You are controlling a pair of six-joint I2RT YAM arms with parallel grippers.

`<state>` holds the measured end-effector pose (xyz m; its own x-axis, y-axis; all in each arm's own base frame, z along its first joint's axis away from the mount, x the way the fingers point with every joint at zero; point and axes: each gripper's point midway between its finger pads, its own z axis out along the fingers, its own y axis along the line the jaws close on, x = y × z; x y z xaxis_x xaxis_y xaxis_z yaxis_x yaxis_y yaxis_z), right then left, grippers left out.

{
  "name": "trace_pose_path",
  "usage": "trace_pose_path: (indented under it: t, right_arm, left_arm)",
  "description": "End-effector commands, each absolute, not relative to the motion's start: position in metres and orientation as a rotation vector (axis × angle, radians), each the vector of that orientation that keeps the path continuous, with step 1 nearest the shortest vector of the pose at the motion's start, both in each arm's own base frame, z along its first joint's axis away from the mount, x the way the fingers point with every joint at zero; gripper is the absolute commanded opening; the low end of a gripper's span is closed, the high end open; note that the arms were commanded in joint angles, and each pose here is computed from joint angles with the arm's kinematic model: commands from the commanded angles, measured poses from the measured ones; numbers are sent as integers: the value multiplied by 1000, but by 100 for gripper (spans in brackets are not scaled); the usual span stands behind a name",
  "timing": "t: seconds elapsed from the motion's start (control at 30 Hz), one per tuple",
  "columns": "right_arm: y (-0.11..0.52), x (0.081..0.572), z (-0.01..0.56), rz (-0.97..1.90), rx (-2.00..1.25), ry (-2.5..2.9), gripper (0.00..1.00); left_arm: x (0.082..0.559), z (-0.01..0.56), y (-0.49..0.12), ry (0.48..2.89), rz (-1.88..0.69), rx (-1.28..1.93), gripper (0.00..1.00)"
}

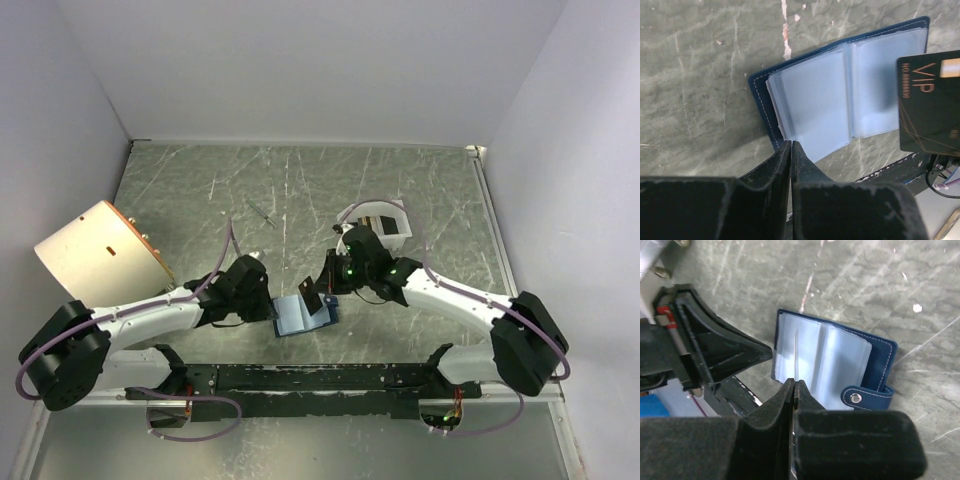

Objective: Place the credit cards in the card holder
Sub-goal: Insert the credit card into the card holder.

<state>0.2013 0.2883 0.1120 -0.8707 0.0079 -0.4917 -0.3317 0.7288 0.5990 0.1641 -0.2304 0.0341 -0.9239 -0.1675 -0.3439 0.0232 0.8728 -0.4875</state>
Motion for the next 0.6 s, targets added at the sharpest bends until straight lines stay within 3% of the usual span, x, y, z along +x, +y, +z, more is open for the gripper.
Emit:
trace_pose_path:
  t: [0.0,0.57]
  right_arm:
    - [297,197,97,1030,-262,2485,0]
    - [293,187,62,1021,-270,2559,0]
  left_arm:
    - [165,29,-232,2663,-723,-126,15]
    - [160,-1,-217,2730,-590,-118,16]
